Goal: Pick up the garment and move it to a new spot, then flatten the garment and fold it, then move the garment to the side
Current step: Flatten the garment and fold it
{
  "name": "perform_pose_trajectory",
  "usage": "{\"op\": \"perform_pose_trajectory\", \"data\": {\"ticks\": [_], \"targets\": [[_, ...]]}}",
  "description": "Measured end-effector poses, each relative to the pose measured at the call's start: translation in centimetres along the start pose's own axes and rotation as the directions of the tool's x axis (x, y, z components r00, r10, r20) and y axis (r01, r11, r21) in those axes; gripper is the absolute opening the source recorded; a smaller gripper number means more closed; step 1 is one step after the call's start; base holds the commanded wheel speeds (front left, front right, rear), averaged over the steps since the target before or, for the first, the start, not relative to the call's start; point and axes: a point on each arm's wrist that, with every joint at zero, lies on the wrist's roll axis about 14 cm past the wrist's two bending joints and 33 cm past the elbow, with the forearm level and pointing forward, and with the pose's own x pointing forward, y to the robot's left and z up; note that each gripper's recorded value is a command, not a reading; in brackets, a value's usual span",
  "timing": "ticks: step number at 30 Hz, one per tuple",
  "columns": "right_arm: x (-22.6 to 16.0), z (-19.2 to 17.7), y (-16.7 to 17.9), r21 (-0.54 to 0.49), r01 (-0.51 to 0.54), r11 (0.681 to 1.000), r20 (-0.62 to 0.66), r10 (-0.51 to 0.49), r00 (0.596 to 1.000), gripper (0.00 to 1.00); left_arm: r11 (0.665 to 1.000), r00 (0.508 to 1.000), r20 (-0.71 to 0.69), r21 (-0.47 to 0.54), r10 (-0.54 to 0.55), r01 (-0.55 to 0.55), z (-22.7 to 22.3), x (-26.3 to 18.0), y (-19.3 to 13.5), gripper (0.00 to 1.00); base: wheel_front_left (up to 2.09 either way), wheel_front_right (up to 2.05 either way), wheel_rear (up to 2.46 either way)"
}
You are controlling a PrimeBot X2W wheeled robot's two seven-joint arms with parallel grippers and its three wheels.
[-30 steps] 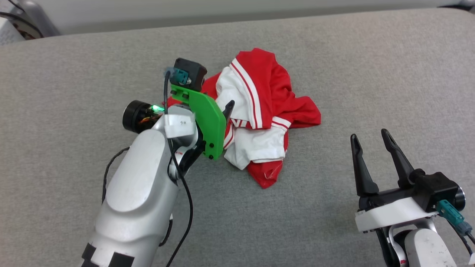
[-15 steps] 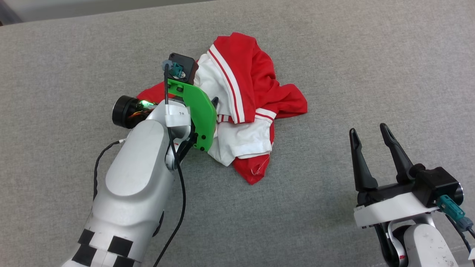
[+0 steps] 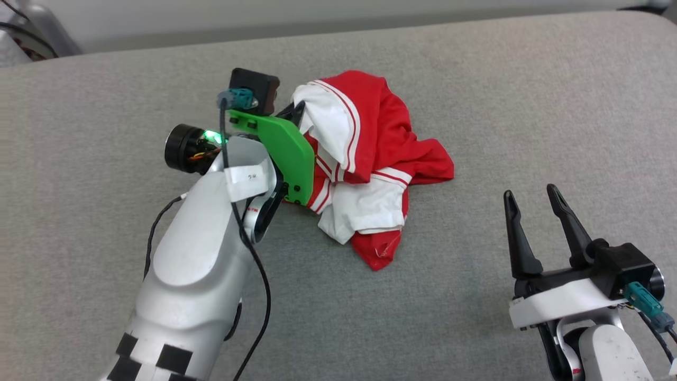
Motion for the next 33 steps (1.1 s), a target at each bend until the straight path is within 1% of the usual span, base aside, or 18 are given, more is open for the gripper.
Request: {"op": "perform_pose_trajectory", "data": {"ticks": [4, 8, 11, 13, 16, 19, 20, 22, 25, 26, 27, 28, 29, 30, 31, 33], "targets": [[-0.4, 0.2, 0.6, 0.005, -0.016, 1.000, 0.006, 0.016, 1.000, 1.00, 0.997, 0.995, 0.074, -0.043, 0.074, -0.071, 1.2, -2.9, 2.0, 0.00, 0.00, 0.00, 0.00], [-0.2, 0.5, 2.0, 0.008, -0.057, 0.998, 0.014, 0.057, 0.998, 1.00, 0.978, 0.973, 0.113, -0.071, 0.203, -0.196, 1.1, -7.1, 5.9, 0.00, 0.00, 0.00, 0.00], [0.0, 0.5, 3.1, 0.011, -0.091, 0.996, 0.018, 0.091, 0.996, 1.00, 0.950, 0.945, 0.119, -0.104, 0.305, -0.294, 0.3, -10.8, 8.8, 0.00, 0.00, 0.00, 0.00], [0.1, 0.6, 4.0, 0.015, -0.115, 0.993, 0.023, 0.115, 0.993, 1.00, 0.920, 0.918, 0.107, -0.141, 0.381, -0.366, -0.9, -13.5, 10.6, 0.00, 0.00, 0.00, 0.00], [0.4, 1.0, 5.0, 0.020, -0.146, 0.989, 0.036, 0.145, 0.989, 1.00, 0.875, 0.884, 0.060, -0.193, 0.463, -0.445, -3.4, -17.1, 12.5, 0.00, 0.00, 0.00, 0.00], [0.6, 1.3, 5.9, 0.022, -0.171, 0.985, 0.046, 0.170, 0.984, 1.00, 0.839, 0.863, -0.007, -0.228, 0.506, -0.494, -6.4, -19.6, 12.9, 0.00, 0.00, 0.00, 0.00], [0.6, 1.4, 6.1, 0.023, -0.177, 0.984, 0.048, 0.176, 0.983, 1.00, 0.833, 0.860, -0.023, -0.237, 0.510, -0.501, -7.1, -20.1, 12.8, 0.00, 0.00, 0.00, 0.00], [0.6, 1.5, 6.5, 0.023, -0.188, 0.982, 0.052, 0.187, 0.981, 1.00, 0.822, 0.854, -0.061, -0.242, 0.517, -0.515, -8.8, -20.9, 12.5, 0.00, 0.00, 0.00, 0.00], [0.5, 1.5, 6.8, 0.022, -0.195, 0.980, 0.051, 0.194, 0.980, 1.00, 0.817, 0.851, -0.093, -0.242, 0.516, -0.522, -10.6, -21.3, 12.2, 0.00, 0.00, 0.00, 0.00], [0.4, 1.5, 6.7, 0.017, -0.195, 0.981, 0.049, 0.194, 0.980, 1.00, 0.817, 0.852, -0.096, -0.246, 0.515, -0.522, -11.1, -21.1, 12.1, 0.12, 0.00, 0.00, 0.00], [0.4, 1.4, 6.7, 0.014, -0.194, 0.981, 0.047, 0.193, 0.980, 1.00, 0.819, 0.854, -0.101, -0.244, 0.511, -0.519, -11.6, -21.0, 12.0, 0.46, 0.00, 0.00, 0.00], [0.4, 1.4, 6.6, 0.014, -0.193, 0.981, 0.046, 0.192, 0.980, 1.00, 0.818, 0.852, -0.107, -0.241, 0.512, -0.522, -12.2, -21.0, 12.1, 0.95, 0.00, 0.00, 0.00], [0.3, 1.4, 6.6, 0.013, -0.192, 0.981, 0.045, 0.191, 0.981, 1.00, 0.821, 0.851, -0.116, -0.227, 0.512, -0.524, -12.7, -21.0, 12.1, 1.00, 0.00, 0.00, 0.00], [0.3, 1.3, 6.5, 0.010, -0.190, 0.982, 0.043, 0.190, 0.981, 1.00, 0.828, 0.852, -0.126, -0.202, 0.507, -0.523, -13.5, -20.9, 12.0, 1.00, 0.00, 0.00, 0.00], [0.2, 1.3, 6.5, 0.007, -0.189, 0.982, 0.041, 0.189, 0.981, 1.00, 0.827, 0.850, -0.130, -0.194, 0.511, -0.527, -14.0, -20.9, 12.0, 1.00, 0.00, 0.00, 0.00], [0.2, 1.3, 6.4, 0.006, -0.185, 0.983, 0.040, 0.185, 0.982, 1.00, 0.825, 0.849, -0.096, -0.199, 0.520, -0.528, -13.8, -20.7, 12.1, 1.00, 0.00, 0.00, 0.00]]}}
